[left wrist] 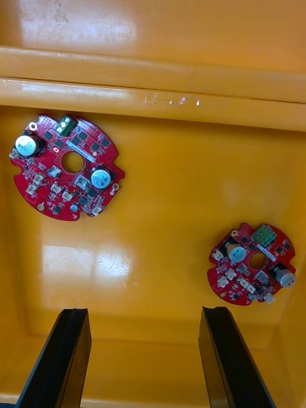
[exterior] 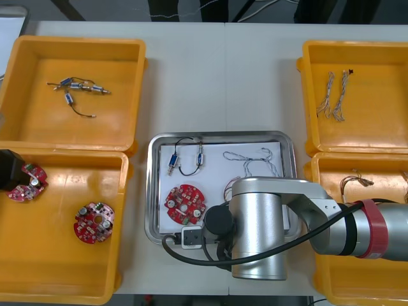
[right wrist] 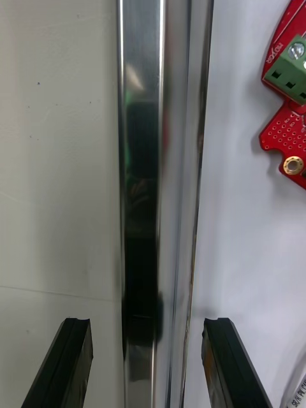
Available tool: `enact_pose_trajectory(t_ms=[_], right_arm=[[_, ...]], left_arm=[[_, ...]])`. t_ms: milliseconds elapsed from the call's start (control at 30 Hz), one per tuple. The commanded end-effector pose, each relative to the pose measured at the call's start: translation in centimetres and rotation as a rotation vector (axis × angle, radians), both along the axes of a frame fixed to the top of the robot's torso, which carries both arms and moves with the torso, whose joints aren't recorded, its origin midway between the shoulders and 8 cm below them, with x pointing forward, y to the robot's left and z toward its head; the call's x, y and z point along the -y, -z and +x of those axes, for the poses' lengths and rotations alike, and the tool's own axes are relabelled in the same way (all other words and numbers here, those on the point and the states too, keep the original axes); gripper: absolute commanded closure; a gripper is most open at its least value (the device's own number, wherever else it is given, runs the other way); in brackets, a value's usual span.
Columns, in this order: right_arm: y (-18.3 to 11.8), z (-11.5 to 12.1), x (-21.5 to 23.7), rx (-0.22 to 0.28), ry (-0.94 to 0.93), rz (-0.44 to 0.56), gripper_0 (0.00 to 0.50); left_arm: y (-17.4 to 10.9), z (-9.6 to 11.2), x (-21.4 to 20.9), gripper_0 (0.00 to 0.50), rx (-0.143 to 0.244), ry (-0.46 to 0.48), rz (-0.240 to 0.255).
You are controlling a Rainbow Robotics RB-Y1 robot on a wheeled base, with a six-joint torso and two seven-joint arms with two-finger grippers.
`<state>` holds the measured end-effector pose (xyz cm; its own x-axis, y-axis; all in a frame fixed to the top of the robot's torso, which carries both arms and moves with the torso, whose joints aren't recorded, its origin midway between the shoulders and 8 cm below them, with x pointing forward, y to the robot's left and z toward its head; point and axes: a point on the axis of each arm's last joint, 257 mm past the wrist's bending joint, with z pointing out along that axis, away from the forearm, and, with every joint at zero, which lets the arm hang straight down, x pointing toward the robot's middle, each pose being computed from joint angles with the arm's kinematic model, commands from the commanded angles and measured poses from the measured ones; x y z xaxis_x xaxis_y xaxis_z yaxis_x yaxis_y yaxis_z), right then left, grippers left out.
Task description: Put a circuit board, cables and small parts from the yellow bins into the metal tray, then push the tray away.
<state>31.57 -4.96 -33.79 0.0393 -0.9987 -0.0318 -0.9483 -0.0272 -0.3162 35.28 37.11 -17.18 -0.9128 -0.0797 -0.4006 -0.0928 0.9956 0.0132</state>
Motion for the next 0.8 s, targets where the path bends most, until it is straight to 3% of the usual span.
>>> enact_pose_trajectory(t_ms=[33,133,167,200,233,300,367,400,433,467,800], right_arm=[[-1.1,-0.7,-2.2,0.009,-0.021,0.043,0.000],[-1.4,-0.9,-2.5,0.013,-0.031,0.051,0.012],[-1.4,-0.9,-2.7,0.014,-0.033,0.053,0.116],[-1.5,-1.0,-2.7,0.016,-0.035,0.055,0.176],[-1.5,-1.0,-2.7,0.016,-0.035,0.055,0.205],[-1.5,-0.9,-2.7,0.018,-0.037,0.055,0.334],[-1.6,-0.8,-2.7,0.021,-0.040,0.054,0.359],[-1.7,-0.7,-2.8,0.024,-0.043,0.053,0.443],[-1.7,-0.7,-2.8,0.024,-0.043,0.053,0.443],[-1.8,-0.7,-2.8,0.027,-0.046,0.054,0.487],[-2.2,-0.2,-2.6,0.033,-0.057,0.044,0.500]], left_arm=[[-1.0,0.0,-0.9,0.000,0.030,0.057,0.055],[-1.0,0.0,-0.9,0.000,0.030,0.057,0.055],[-1.0,0.0,-0.9,0.000,0.030,0.057,0.055],[-1.0,0.0,-0.9,0.000,0.030,0.057,0.055],[-1.0,0.0,-0.9,0.000,0.030,0.057,0.055],[-1.0,0.0,-0.9,0.000,0.030,0.057,0.055],[-1.0,0.0,-0.9,0.000,0.030,0.057,0.055],[-1.0,0.0,-0.9,0.000,0.030,0.057,0.055],[-1.0,0.0,-0.9,0.000,0.030,0.057,0.055],[-1.0,0.0,-0.9,0.000,0.030,0.057,0.055],[-1.0,0.0,-0.9,0.000,0.030,0.057,0.055]])
